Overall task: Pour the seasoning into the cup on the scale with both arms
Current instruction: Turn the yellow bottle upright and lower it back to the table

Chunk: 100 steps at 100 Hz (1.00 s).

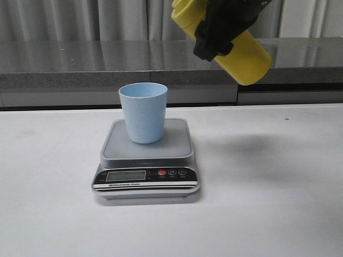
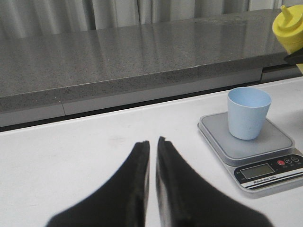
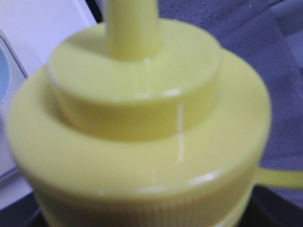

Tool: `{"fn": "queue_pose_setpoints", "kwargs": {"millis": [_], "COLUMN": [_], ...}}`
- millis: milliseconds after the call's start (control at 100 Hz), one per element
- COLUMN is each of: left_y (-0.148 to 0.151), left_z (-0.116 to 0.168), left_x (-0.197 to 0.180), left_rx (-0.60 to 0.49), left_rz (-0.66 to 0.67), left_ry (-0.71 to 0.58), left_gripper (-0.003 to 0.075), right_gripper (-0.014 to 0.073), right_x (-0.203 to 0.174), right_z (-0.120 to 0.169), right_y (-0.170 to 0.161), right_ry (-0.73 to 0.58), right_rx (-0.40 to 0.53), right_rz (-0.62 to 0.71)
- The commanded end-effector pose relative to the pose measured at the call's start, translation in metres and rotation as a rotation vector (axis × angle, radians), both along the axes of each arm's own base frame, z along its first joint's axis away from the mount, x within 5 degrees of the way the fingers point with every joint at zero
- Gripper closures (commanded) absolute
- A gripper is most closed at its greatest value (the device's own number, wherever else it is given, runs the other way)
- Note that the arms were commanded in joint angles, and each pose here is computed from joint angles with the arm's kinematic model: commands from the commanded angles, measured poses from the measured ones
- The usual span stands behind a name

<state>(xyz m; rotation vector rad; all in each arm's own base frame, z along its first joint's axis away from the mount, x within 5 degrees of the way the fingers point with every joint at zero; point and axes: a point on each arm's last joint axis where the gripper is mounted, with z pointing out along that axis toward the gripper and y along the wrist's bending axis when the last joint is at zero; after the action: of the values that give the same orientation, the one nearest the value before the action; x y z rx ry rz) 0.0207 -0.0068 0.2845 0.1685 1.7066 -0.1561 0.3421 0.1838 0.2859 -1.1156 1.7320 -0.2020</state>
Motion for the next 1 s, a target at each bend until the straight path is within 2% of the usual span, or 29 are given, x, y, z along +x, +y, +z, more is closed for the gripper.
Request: {"fn": "queue_pose_setpoints", "kwargs": {"millis": [0, 160, 380, 550, 770, 990], "left_y": [0.000, 0.000, 0.000, 0.000, 0.000, 0.000], "left_z": [0.014, 0.014, 0.014, 0.014, 0.014, 0.014], "left_x": [0.000, 0.000, 0.000, 0.000, 0.000, 0.000], "left_rx": [-0.036, -0.036, -0.036, -0.036, -0.036, -0.036], "left_rz": [0.003, 0.003, 0.003, 0.003, 0.003, 0.003], "left_ry": [-0.081, -0.081, -0.081, -0.081, -0.081, -0.081], "left_gripper": [0.0682, 0.0682, 0.0682, 0.0682, 0.0682, 0.0682], "right_gripper": [0.0571, 0.0571, 0.0571, 0.0571, 0.0571, 0.0567], "right_x": [-0.007, -0.010, -0.016, -0.015, -0.007, -0.005], "right_z": [0.030, 0.002, -0.038, -0.065, -0.094, -0.104], "right_y": [-0.010, -0.032, -0.056, -0.060, -0.057, -0.057], "right_ry": [-0.110, -0.116, -0.154, -0.169, -0.108, -0.083], "right_rx": [0.228, 0.471, 0.694, 0.739, 0.827, 0.819], "right_rz": [0.037, 0.012, -0.058, -0.047, -0.062, -0.073]}}
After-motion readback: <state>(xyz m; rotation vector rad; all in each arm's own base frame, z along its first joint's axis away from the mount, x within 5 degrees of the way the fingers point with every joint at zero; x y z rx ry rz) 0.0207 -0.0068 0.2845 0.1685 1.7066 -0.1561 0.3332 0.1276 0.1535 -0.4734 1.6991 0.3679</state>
